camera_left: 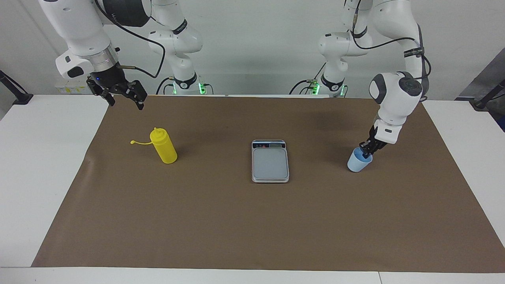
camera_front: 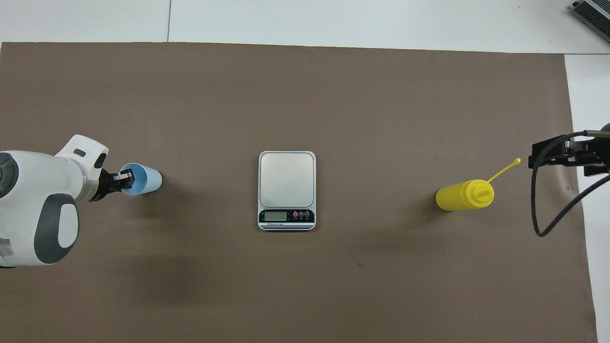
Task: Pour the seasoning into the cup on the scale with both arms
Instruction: 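Lift the blue cup with the left gripper and carry it onto the scale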
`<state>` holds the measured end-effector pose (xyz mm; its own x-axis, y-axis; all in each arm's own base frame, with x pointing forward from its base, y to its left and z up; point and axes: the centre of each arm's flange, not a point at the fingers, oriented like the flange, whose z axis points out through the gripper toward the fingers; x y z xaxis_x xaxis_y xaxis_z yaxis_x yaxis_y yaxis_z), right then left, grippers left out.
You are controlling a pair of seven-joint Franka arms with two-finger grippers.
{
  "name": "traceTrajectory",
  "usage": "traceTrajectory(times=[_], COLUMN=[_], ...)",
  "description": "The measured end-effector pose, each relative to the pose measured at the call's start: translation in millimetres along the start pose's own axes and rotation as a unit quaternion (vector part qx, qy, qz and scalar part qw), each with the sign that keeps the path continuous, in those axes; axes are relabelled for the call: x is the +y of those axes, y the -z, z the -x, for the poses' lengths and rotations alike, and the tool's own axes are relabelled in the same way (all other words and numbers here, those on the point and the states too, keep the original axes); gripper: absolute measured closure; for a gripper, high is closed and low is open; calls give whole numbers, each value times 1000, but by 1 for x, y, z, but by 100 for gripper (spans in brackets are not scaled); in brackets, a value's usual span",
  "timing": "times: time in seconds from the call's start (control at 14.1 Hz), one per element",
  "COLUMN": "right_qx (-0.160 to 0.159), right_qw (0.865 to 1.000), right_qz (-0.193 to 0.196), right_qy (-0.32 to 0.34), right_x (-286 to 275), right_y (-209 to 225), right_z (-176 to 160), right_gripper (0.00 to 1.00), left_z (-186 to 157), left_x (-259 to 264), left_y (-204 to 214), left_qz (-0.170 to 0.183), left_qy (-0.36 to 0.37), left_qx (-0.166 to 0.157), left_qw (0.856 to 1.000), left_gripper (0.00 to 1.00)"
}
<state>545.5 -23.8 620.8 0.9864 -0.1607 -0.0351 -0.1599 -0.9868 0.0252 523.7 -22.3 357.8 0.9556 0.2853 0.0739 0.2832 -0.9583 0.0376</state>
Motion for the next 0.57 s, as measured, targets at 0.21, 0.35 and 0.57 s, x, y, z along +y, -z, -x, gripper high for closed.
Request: traceTrajectory(times=[0.21, 0.35, 0.57], right_qx=[0, 0, 0], right_qw=[1000, 1000, 1000], right_qz=[0, 0, 0], right_qy=[0, 0, 0], right_x=[0, 0, 0], right_y=[0, 0, 0], right_z=[0, 0, 0], right_gripper=[0, 0, 0], left_z=[-14, -27, -35], left_x=[11, 16, 22], left_y=[32, 61, 86], left_qz=[-7, -9, -1], left_qy=[-3, -3, 2], left_qx=[-23, -31, -39], left_qw=[1000, 999, 999], left_gripper=[96, 96, 96])
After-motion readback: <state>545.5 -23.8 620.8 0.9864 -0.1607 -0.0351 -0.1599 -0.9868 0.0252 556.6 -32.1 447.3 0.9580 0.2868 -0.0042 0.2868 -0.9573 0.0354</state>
